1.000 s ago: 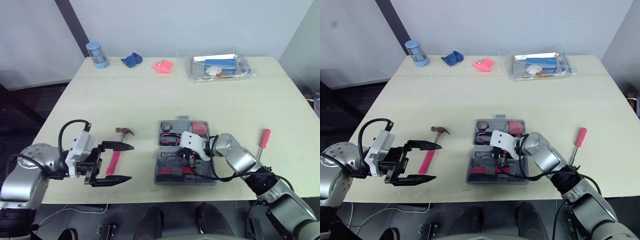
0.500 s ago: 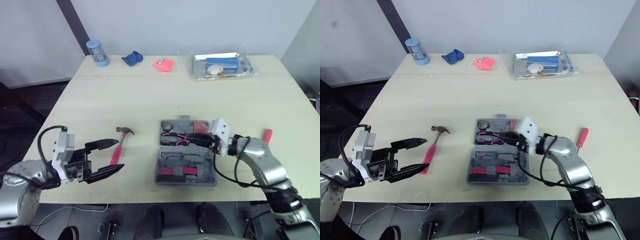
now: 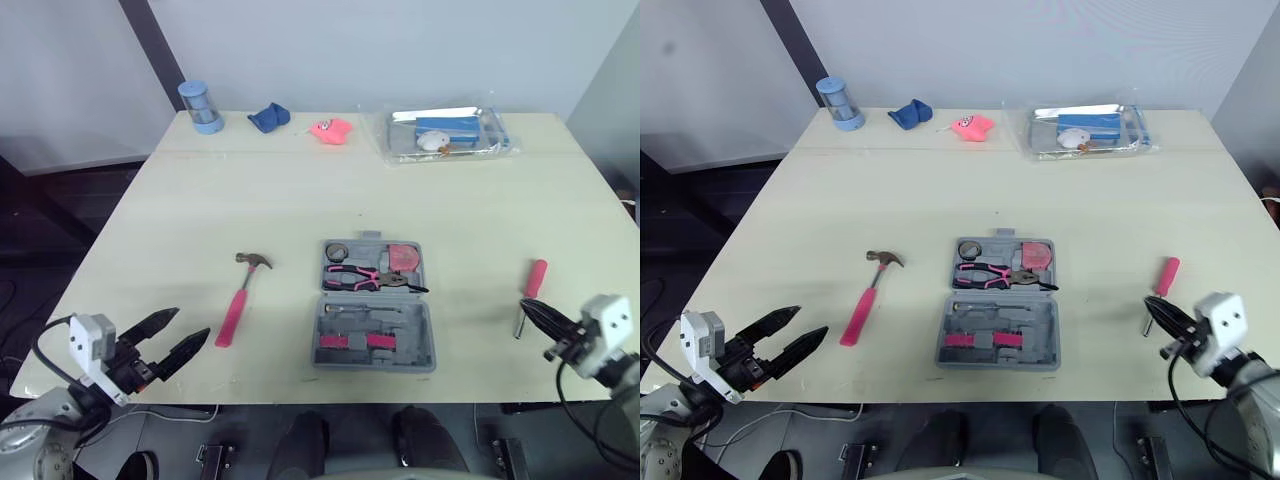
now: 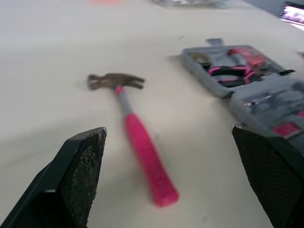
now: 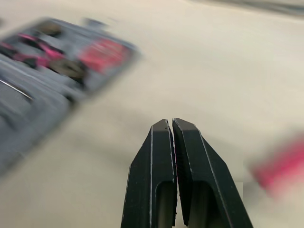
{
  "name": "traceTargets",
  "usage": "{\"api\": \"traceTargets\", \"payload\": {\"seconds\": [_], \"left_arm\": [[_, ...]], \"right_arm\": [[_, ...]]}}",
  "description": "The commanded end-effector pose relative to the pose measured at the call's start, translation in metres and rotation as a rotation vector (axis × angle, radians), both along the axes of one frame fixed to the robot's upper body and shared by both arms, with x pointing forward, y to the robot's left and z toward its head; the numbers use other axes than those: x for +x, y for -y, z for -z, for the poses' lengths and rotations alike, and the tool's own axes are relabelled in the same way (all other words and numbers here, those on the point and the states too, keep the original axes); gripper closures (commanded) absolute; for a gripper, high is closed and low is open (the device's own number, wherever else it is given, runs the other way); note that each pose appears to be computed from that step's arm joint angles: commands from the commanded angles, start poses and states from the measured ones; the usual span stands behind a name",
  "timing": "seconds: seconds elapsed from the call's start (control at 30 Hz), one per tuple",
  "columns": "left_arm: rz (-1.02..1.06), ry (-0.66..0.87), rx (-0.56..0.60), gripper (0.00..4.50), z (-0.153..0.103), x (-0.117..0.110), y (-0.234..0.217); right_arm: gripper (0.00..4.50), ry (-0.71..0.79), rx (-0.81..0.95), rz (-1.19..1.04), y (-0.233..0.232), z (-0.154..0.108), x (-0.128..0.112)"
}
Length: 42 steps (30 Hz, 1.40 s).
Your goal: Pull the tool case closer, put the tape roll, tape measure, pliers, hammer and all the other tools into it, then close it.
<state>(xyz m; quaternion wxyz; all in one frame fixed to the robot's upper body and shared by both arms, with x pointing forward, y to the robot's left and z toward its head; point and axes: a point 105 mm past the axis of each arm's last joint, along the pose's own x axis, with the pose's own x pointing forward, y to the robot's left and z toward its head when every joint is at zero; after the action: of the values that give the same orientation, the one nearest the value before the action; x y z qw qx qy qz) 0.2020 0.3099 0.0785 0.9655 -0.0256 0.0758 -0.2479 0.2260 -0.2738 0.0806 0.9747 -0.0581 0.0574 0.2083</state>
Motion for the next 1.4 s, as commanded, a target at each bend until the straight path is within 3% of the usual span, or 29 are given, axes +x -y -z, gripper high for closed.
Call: {"api": "traceTargets", "payload": {"seconds": [0.03, 0.17, 0.23, 0.3, 0.47, 0.7, 1.07, 1.4], "left_arm": [[-0.102, 0.001, 0.033, 0.0, 0.005, -0.009, -0.02], [-0.163, -0.037, 0.037, 0.0, 0.018, -0.015, -0.03], [-0.185, -0.052, 0.039, 0.0, 0.024, -0.019, -0.034], [-0.203, -0.058, 0.033, 0.0, 0.028, -0.022, -0.037], [-0.209, -0.056, 0.028, 0.0, 0.031, -0.024, -0.037], [-0.196, -0.008, 0.008, 0.0, 0.021, -0.013, -0.023], [-0.244, 0.008, 0.024, 0.0, 0.0, 0.041, 0.016], [-0.276, -0.043, 0.087, 0.0, 0.003, 0.083, 0.036]], "right_arm": [[3.48, 0.021, 0.02, 0.114, 0.027, 0.002, -0.02], [1.51, -0.029, 0.043, 0.211, 0.049, 0.02, -0.041], [0.28, -0.042, 0.045, 0.248, 0.057, 0.025, -0.048], [0.11, -0.05, 0.054, 0.296, 0.067, 0.029, -0.054], [0.11, -0.055, 0.056, 0.303, 0.069, 0.031, -0.056], [0.11, 0.015, 0.052, 0.207, 0.054, 0.006, -0.038], [0.11, 0.089, 0.078, -0.251, -0.038, -0.048, -0.007], [0.11, 0.171, -0.003, -0.674, -0.095, -0.074, -0.005]]}}
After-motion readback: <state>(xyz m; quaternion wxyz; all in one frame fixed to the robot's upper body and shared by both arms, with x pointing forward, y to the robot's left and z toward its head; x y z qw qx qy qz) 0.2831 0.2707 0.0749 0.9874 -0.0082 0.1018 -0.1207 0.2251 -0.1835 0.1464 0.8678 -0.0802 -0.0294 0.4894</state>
